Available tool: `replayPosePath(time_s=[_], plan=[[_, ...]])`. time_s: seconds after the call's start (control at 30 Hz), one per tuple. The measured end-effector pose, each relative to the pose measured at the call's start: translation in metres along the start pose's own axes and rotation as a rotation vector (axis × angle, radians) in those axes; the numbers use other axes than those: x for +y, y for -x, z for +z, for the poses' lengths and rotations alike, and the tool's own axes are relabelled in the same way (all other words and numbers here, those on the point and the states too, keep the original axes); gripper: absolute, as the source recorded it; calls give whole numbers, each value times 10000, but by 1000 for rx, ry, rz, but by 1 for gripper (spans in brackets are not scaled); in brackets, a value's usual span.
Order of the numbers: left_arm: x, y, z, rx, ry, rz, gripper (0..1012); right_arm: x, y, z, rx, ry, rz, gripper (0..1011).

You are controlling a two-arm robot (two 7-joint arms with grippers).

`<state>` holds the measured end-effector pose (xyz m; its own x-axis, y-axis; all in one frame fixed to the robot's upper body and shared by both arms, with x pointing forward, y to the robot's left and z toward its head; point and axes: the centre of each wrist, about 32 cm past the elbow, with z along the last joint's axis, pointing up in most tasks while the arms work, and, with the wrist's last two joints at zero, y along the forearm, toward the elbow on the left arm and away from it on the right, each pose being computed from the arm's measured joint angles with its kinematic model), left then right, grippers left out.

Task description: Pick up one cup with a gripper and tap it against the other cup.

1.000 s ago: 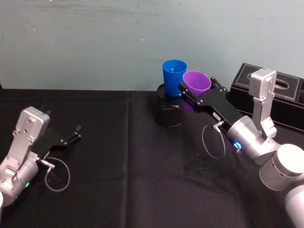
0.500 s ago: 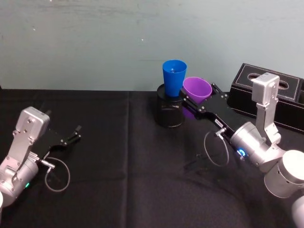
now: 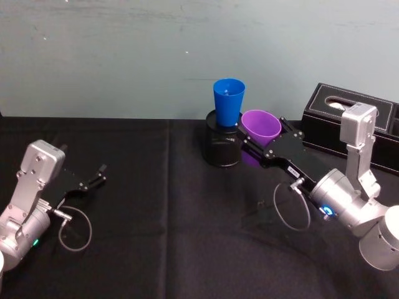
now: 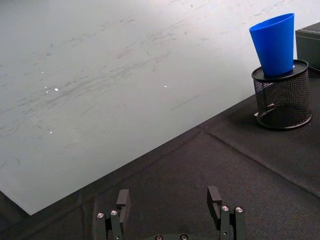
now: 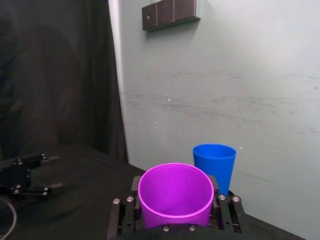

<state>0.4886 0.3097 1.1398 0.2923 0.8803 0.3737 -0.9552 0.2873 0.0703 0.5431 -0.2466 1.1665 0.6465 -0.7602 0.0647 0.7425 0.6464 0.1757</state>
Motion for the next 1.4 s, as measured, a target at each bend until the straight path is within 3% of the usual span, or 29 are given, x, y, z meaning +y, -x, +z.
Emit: replayPosePath(time_s=[0.67, 1.4], plan=[[0, 0, 0, 0, 0, 0, 1011, -283, 140, 24, 14, 37, 27, 752], [0, 0, 0, 0, 0, 0, 1011, -260, 127, 27, 11, 34, 25, 752]])
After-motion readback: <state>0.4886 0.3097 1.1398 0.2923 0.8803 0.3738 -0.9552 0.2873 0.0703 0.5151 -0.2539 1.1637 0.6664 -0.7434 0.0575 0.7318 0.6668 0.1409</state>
